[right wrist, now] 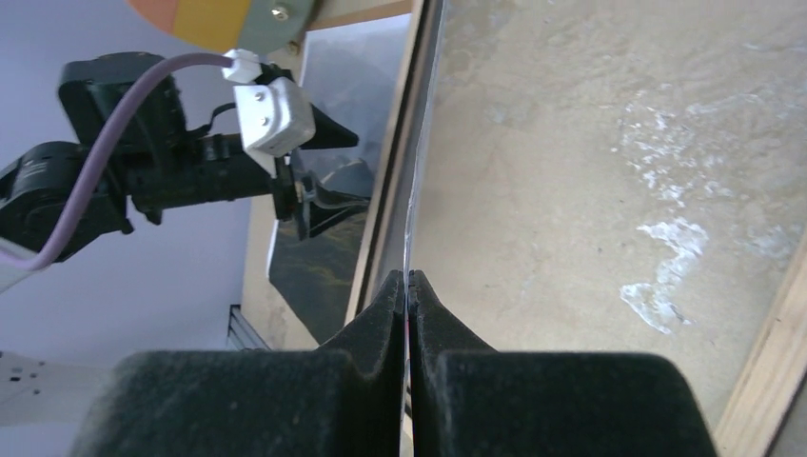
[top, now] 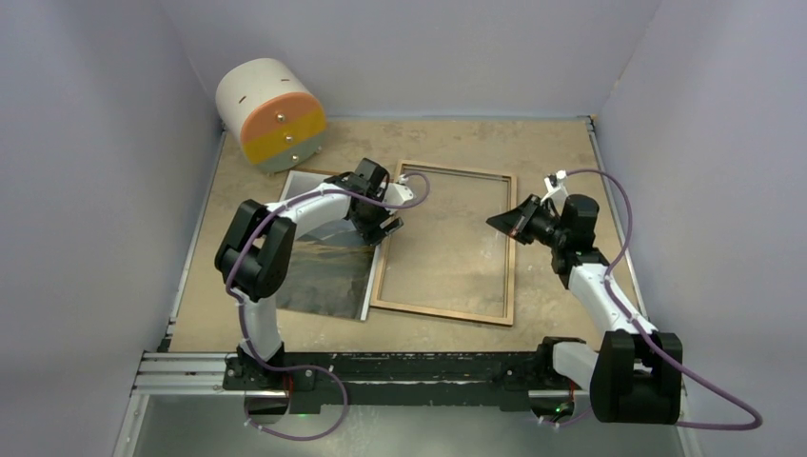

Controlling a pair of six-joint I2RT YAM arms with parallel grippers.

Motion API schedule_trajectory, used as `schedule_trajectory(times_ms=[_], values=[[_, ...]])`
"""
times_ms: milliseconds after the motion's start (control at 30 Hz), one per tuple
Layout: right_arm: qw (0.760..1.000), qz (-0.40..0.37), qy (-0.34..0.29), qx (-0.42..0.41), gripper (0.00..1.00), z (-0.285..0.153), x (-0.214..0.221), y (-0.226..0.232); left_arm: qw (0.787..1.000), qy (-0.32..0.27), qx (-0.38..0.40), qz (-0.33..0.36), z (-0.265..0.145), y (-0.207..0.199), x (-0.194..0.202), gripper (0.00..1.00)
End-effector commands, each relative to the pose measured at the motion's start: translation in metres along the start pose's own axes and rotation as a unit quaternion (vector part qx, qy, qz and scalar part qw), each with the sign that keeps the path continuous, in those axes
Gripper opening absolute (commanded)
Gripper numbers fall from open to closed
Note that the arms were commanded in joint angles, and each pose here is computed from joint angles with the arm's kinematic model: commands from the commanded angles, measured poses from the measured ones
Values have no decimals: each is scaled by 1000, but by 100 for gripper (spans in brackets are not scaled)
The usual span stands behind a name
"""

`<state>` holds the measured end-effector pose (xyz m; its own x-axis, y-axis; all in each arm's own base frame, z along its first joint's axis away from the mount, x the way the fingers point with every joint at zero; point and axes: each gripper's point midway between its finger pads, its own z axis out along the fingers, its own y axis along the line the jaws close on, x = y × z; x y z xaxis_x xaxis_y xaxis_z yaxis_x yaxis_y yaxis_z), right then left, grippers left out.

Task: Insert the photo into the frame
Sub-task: Place the photo frame item in the photo frame.

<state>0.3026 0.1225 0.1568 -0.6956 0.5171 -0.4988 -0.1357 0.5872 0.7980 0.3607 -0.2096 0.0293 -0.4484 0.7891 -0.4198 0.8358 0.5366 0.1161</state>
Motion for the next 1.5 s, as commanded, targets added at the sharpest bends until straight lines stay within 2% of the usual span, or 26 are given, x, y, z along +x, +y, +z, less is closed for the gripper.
schedule_trajectory(times_ms=[0,433,767,1067,1200,1333,1400,1467], values=[[997,-11,7,-74,0,-4,2,30,1000,-10,22,-11,1,-6,-6,76],[998,31,20,-60,0,5,6,18,1000,-12,26,-4,0,-6,-7,76],[987,90,10,-136,0,5,-4,44,999,-19,28,2,-2,-7,-9,76],[986,109,17,-121,0,14,2,30,999,-34,32,12,-8,-8,-14,76],[991,101,24,-81,0,18,6,14,999,-33,30,11,-7,-7,-14,76],[994,102,26,6,0,17,13,-15,999,-31,24,14,-7,-5,-14,76],[990,114,21,77,0,15,17,-40,999,-26,19,16,-6,-2,-12,76],[990,105,15,92,0,15,15,-46,999,-25,13,17,-5,0,-12,76]])
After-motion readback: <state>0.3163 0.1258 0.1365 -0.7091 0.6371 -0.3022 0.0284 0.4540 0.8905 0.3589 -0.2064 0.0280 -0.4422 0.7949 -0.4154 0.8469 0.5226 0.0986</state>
